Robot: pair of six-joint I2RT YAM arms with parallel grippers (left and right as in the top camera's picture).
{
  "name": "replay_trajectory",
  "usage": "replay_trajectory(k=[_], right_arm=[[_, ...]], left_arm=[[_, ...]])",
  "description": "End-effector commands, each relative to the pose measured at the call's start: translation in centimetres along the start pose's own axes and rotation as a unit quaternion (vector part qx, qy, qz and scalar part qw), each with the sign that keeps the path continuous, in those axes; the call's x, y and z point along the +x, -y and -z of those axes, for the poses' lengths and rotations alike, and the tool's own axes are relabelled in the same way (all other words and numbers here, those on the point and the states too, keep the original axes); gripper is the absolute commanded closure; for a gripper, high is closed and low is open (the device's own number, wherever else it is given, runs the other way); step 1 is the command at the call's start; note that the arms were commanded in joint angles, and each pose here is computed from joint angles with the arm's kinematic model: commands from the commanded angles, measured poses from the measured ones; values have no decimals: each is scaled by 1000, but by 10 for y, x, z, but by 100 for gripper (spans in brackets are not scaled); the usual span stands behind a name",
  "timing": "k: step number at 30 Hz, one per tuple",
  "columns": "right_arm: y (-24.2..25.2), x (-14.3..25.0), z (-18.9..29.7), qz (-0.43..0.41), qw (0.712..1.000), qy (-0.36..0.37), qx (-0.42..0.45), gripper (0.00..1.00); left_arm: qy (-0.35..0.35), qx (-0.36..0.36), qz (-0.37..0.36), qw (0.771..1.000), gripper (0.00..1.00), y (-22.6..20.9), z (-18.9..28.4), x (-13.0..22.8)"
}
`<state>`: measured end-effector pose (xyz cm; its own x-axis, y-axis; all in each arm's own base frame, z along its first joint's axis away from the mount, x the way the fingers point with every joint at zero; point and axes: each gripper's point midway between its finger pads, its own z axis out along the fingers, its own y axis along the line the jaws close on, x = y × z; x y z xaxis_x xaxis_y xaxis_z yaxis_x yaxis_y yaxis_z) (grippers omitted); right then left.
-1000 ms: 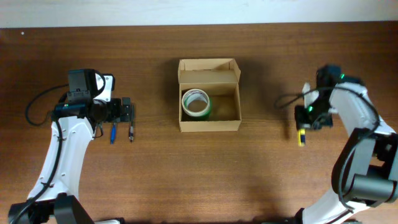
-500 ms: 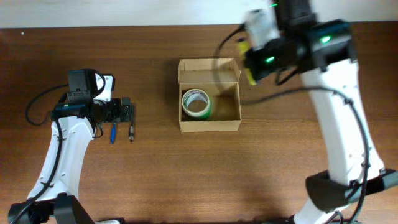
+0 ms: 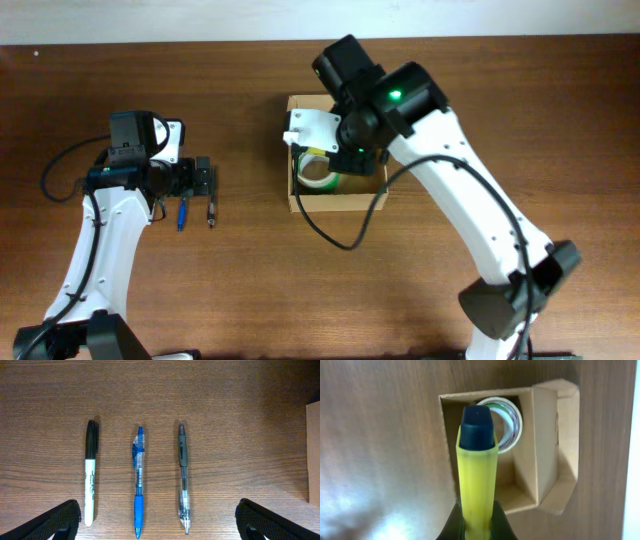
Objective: Pack container
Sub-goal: 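Carry the yellow highlighter into the box and release it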
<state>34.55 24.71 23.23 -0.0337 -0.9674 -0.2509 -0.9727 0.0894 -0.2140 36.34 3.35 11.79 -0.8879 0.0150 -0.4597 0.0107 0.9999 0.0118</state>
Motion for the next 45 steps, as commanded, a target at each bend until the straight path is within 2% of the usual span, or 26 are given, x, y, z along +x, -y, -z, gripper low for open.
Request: replay_trajectory(k=[1,5,14,17,26,27,28,33,36,41,43,45], right_arm=[[8,4,-33,58,998,-13,-17,96],[16,9,-67,54,998,-23,-36,96],[0,31,-125,43,990,-75,-110,96],[-16,43,-130,39,983,-98,-148,96],[-29,56,-142,29,978,-108,-177,95],[-30,57,-144,29,978,-108,-177,94],[-31,58,-147,28,978,-109,-178,85],[-32,59,-147,24,977,-111,-178,72],[-27,58,-140,12,980,-114,-165,71],[2,33,-86,-47,993,-71,-81,66],[19,18,-49,-95,995,-33,-28,60],[36,1,-4,-155,987,18,29,49]], left_arm=[[7,4,-7,1000,1,0,2,-6],[7,4,-7,1000,1,0,2,-6],[7,4,-7,1000,1,0,2,-6],[7,4,-7,1000,1,0,2,-6],[7,4,-7,1000,1,0,2,-6],[7,4,-7,1000,1,0,2,-6],[7,4,-7,1000,1,0,2,-6],[7,4,-7,1000,1,0,2,-6],[7,4,-7,1000,1,0,2,-6],[7,4,-7,1000,1,0,2,-6],[7,4,-7,1000,1,0,2,-6],[15,2,-8,1000,1,-1,2,-11]])
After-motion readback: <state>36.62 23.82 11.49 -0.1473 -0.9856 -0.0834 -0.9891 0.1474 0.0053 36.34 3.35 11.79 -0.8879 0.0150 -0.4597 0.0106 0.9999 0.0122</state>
